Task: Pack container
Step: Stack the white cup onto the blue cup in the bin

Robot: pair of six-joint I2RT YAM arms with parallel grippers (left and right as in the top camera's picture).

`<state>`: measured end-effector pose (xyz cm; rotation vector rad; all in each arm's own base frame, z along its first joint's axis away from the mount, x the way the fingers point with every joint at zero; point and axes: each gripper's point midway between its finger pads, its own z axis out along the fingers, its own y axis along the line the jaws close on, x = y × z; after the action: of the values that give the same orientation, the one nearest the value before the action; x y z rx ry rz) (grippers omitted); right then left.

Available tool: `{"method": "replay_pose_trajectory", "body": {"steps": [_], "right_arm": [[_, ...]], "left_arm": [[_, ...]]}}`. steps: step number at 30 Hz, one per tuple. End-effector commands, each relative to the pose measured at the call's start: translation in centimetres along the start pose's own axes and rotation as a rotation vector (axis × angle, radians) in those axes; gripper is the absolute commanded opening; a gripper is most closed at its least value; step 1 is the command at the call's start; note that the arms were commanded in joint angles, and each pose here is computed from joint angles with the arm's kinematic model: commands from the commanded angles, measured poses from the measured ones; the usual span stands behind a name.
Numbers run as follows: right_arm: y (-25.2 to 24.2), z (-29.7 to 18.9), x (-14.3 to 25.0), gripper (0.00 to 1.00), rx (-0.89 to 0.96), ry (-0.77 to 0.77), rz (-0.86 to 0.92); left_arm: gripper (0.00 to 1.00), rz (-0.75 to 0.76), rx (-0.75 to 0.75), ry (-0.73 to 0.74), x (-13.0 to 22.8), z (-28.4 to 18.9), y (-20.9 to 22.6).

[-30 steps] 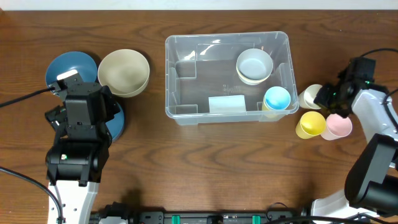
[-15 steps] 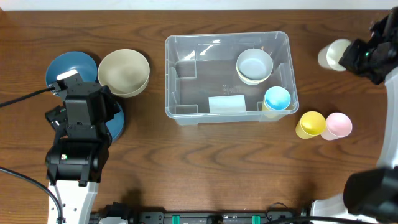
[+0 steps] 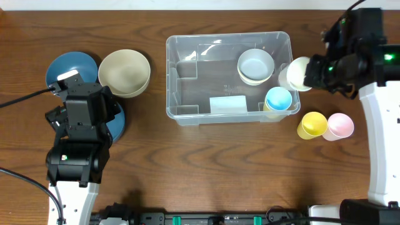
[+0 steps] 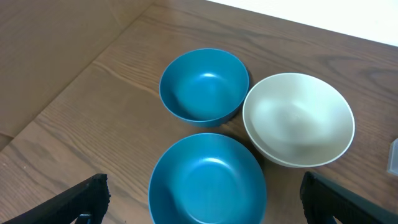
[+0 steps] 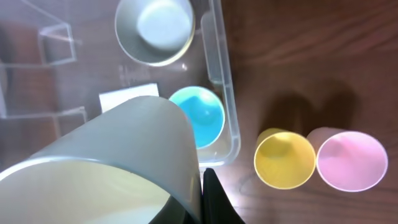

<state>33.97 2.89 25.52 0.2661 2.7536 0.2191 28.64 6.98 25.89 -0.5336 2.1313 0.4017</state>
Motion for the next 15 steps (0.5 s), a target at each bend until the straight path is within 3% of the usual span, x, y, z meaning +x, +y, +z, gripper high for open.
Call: {"method": "replay_pose_trajectory", "body": {"steps": [1,12,13,15], "right_arm": [[-0.8,1.7,1.2,0.01,0.047,0.054,0.01],[-1.9,6.1,3.6,0.02,0.068,0.134,0.025],[-1.9,6.4,3.6,0.13,0.068,0.135,0.025],[-2.0,6.8,3.7,0.55,0.067,0.132,0.024]], "left_arm": [[0.98,-0.023,-0.013,-0.021,-0.9,-0.3,0.4],[0.98,-0.023,-0.013,-0.021,-0.9,-0.3,0.4],[0.98,-0.023,-0.013,-0.021,-0.9,-0.3,0.4],[0.98,-0.023,-0.013,-0.021,-0.9,-0.3,0.4]]}}
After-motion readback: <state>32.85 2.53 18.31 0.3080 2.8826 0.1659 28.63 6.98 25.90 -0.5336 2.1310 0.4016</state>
